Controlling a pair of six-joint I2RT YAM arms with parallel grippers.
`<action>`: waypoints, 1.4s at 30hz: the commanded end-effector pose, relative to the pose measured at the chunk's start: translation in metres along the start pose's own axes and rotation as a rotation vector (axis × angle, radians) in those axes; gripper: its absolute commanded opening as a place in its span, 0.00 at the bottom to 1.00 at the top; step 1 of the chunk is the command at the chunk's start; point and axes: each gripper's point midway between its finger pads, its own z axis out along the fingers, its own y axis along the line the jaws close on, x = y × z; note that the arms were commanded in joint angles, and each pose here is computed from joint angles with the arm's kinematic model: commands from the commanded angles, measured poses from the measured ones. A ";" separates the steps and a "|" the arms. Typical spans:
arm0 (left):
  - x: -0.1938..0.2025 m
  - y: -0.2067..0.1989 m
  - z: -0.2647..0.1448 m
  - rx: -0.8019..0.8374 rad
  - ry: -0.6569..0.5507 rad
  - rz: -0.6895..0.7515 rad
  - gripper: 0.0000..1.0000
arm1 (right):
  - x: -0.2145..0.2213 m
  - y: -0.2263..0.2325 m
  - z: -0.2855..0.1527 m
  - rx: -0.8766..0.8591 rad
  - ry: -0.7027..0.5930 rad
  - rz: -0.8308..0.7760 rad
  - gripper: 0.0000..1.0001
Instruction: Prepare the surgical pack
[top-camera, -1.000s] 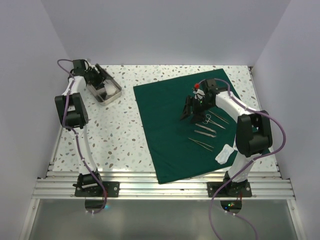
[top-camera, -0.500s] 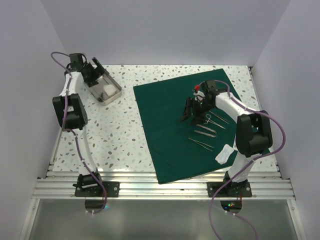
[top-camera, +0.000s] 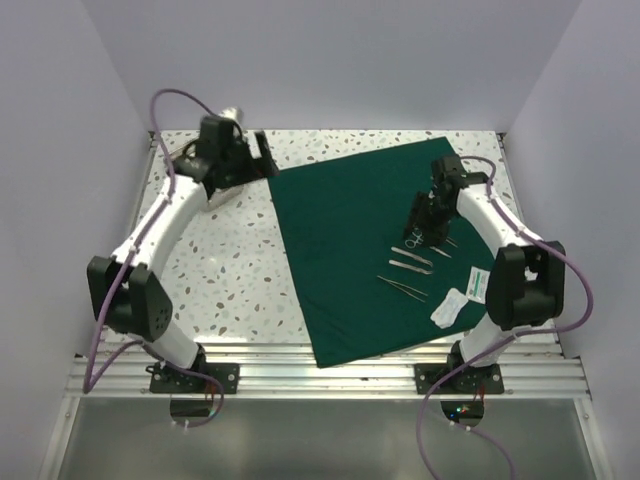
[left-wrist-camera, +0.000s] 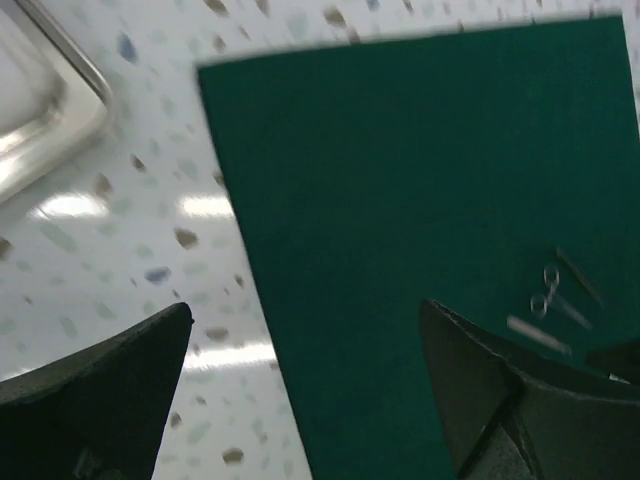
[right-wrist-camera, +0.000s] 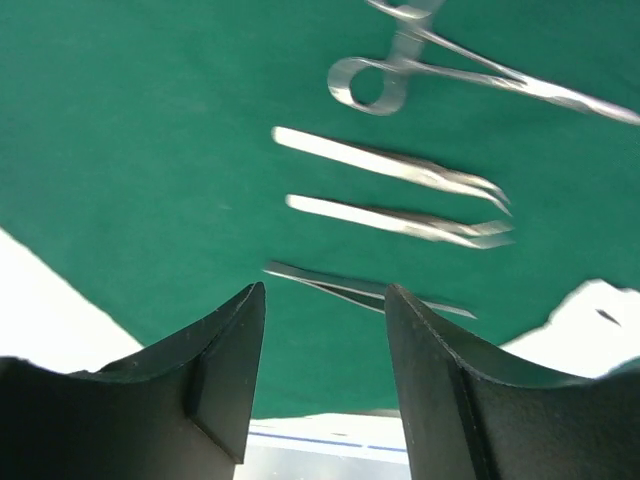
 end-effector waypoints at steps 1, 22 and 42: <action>0.069 -0.026 -0.032 0.048 0.076 0.061 0.99 | 0.013 -0.039 -0.020 0.134 -0.041 0.086 0.55; 0.216 -0.080 -0.093 0.431 0.302 0.196 0.92 | 0.000 -0.209 -0.040 0.402 -0.122 0.344 0.66; 0.227 -0.084 -0.074 0.603 0.400 0.169 0.92 | 0.008 -0.215 0.016 0.288 0.020 0.254 0.84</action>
